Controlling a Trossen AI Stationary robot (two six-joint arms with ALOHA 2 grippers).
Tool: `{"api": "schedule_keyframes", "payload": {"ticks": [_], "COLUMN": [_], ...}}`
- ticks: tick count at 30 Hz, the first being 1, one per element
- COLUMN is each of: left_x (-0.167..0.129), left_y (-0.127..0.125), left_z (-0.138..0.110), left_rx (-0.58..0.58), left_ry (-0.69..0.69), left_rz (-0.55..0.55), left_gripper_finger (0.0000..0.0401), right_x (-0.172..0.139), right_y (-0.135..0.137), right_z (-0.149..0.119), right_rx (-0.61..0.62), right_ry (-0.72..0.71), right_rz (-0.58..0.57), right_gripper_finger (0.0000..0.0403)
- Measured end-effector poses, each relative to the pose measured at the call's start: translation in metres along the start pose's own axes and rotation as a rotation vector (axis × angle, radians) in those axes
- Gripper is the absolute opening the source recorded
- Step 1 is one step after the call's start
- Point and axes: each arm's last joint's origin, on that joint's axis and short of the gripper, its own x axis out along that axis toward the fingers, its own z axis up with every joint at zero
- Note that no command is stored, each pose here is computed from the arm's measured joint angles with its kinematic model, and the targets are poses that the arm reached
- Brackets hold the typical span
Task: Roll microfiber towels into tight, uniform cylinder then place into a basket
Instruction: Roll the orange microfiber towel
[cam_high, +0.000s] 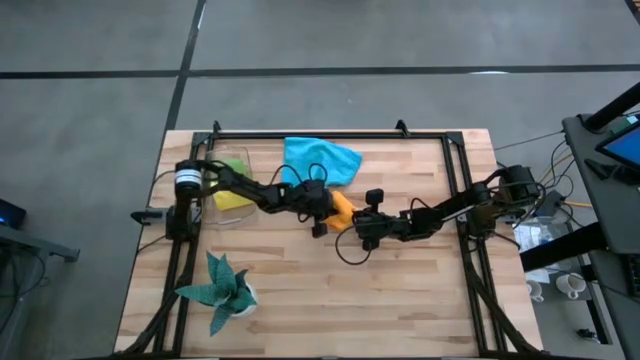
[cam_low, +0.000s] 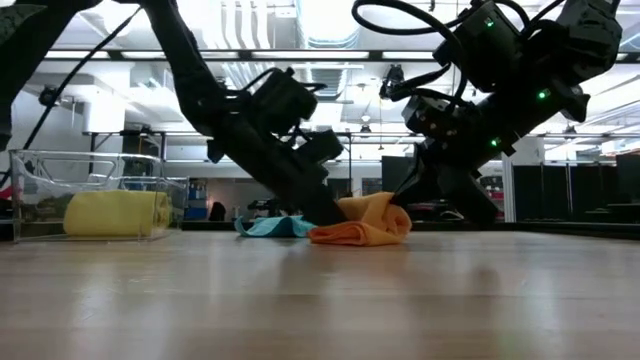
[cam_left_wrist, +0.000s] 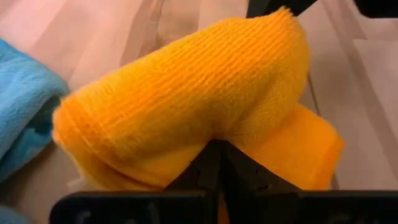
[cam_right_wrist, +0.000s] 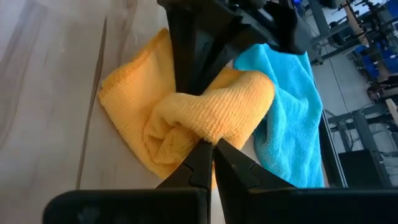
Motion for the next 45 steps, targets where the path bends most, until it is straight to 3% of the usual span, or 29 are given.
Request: {"api": "schedule_keyframes", "payload": {"ticks": [15, 20, 30, 45], "left_x": [0.009, 0.007, 0.005, -0.035], "left_y": [0.001, 0.001, 0.002, 0.0], "left_z": [-0.001, 0.0, 0.007, 0.025], "left_rx": [0.011, 0.046, 0.072, 0.114], "left_ry": [-0.026, -0.022, -0.045, -0.024], "left_rz": [0.026, 0.026, 0.036, 0.059], "left_gripper_finger": [0.0, 0.0, 0.0, 0.0], "right_x": [0.001, 0.001, 0.0, 0.001], "right_y": [-0.002, 0.001, 0.001, 0.0], "right_z": [0.015, 0.016, 0.016, 0.015], "right_rx": [-0.006, -0.017, -0.03, -0.024], "right_ry": [-0.072, -0.108, -0.117, -0.112], "right_rz": [0.071, 0.17, 0.184, 0.175], "right_gripper_finger": [0.0008, 0.0008, 0.0008, 0.0008]}}
